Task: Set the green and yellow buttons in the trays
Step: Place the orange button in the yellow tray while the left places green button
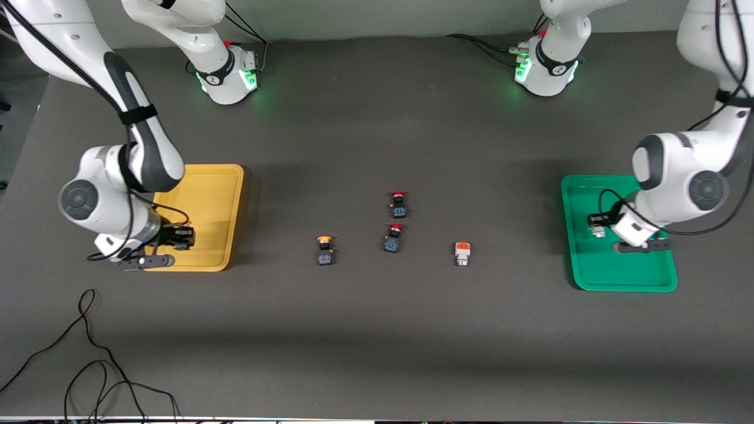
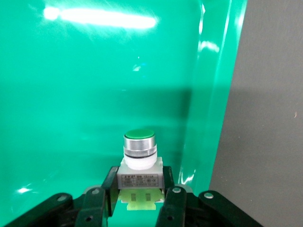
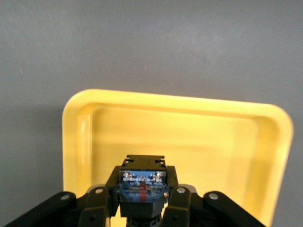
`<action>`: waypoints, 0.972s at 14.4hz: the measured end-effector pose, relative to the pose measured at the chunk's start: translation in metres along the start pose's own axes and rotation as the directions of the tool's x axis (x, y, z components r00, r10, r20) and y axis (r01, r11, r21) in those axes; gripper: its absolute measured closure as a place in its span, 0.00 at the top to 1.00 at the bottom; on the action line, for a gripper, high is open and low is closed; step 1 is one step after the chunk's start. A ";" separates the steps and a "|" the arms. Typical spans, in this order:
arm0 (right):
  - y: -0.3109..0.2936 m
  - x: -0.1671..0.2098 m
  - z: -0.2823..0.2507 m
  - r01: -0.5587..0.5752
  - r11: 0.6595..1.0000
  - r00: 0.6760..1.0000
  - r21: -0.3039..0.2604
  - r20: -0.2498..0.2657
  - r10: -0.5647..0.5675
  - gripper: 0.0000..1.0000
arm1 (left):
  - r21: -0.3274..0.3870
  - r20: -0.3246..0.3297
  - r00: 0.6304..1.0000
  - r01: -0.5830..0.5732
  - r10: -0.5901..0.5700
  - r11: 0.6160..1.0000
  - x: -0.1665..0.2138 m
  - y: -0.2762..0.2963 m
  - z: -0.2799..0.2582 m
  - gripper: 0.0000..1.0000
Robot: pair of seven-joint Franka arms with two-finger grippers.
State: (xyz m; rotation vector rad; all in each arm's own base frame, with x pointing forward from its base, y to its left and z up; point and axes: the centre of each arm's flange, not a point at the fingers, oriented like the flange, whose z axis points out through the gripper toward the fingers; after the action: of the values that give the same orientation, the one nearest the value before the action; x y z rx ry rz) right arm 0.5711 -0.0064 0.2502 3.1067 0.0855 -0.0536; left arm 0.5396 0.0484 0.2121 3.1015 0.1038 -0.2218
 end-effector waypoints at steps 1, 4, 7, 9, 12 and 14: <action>-0.002 -0.006 0.010 0.003 1.000 1.000 0.002 -0.008 -0.003 0.41 | -0.001 -0.001 1.000 -0.005 0.005 1.000 -0.002 0.003 0.003 0.41; -0.006 -0.018 0.033 0.008 1.000 1.000 0.007 0.000 -0.008 0.41 | 0.013 -0.002 1.000 -0.023 0.023 1.000 -0.002 0.004 0.002 0.48; -0.007 -0.020 0.041 0.008 1.000 1.000 0.010 0.005 -0.008 0.41 | 0.029 0.024 0.999 -0.025 0.024 0.999 0.002 0.001 -0.020 0.78; -0.007 -0.021 0.048 0.008 1.000 1.000 0.011 0.010 -0.009 0.41 | 0.045 0.069 0.997 -0.021 0.017 0.999 0.012 0.001 -0.069 0.99; -0.008 -0.020 0.051 0.009 1.000 1.000 0.012 0.007 -0.009 0.55 | 0.058 0.049 0.999 -0.013 0.010 0.998 0.021 0.040 -0.120 1.00; -0.008 -0.019 0.047 0.011 1.000 1.000 0.011 0.001 -0.011 0.75 | 0.067 0.036 0.998 -0.045 0.043 0.997 0.019 0.100 -0.117 1.00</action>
State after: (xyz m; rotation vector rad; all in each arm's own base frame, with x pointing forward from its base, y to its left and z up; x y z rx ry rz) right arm 0.5503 -0.0006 0.2039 3.1174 0.1022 -0.0569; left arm 0.5813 -0.0458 0.3282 3.1622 0.0272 -0.2830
